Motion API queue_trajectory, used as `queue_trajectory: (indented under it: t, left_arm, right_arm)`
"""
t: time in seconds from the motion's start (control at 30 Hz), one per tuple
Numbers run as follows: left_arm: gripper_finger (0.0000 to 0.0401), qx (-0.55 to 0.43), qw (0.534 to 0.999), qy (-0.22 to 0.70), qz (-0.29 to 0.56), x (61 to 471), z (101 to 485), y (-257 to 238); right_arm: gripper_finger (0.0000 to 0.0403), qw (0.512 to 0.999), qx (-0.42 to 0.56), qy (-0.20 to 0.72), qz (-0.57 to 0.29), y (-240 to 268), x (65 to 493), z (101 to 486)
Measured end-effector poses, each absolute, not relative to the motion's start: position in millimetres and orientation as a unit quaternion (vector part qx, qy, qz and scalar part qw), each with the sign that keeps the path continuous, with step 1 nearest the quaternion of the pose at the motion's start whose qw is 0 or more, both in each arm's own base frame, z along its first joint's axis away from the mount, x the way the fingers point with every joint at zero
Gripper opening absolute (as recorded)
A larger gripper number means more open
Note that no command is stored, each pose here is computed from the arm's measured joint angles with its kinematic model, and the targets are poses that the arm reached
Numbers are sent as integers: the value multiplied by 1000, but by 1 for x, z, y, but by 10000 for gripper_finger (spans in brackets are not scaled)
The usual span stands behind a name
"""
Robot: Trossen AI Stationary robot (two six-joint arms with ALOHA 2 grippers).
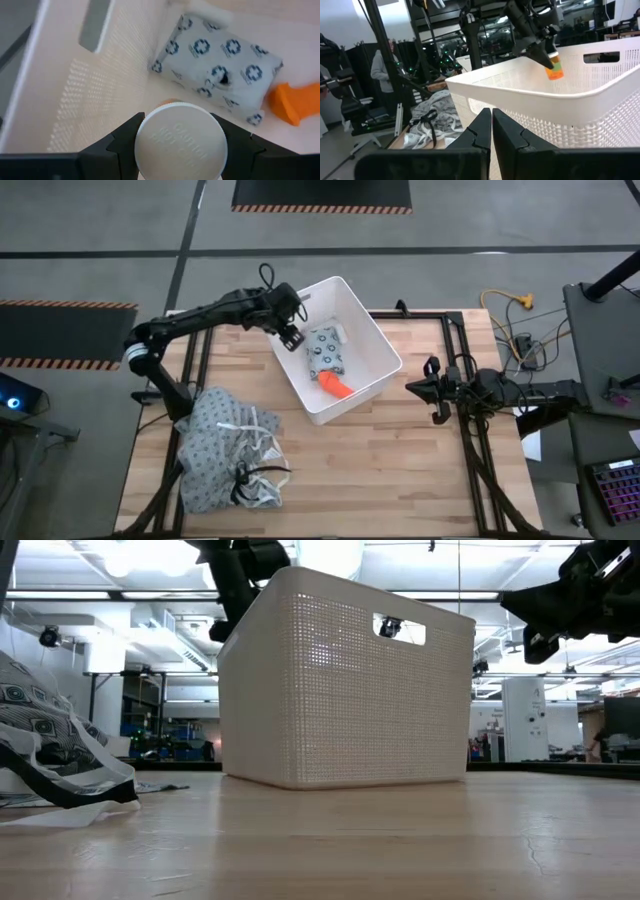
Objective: Pick & place medical supplies in basket/bin
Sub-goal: Put the orange pill bottle into the white bin, then return to Home Position
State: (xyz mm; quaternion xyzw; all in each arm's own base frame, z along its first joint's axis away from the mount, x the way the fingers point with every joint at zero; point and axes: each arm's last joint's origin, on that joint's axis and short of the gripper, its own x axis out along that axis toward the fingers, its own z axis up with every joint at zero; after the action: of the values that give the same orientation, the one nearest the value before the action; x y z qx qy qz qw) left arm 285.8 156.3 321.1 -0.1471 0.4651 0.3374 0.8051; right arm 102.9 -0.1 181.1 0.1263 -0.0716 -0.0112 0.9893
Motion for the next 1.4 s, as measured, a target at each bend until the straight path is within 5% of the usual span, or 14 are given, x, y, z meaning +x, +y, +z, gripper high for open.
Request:
queue_trajectory:
  t: [0.6, 1.07, 1.27, 1.4]
  left_arm:
    - [190, -156, 803, 475, 325, 284, 320, 155]
    - [294, -161, 804, 476, 318, 283, 323, 154]
    - [294, -142, 843, 416, 311, 283, 352, 148]
    - [294, -48, 915, 302, 264, 287, 390, 125]
  right_arm:
    - [9, 987, 143, -71, -10, 0, 103, 181]
    - [9, 987, 143, -71, -10, 0, 103, 181]
    - [9, 987, 146, -72, -10, 0, 103, 181]
    - [9, 986, 146, -76, -9, 0, 103, 182]
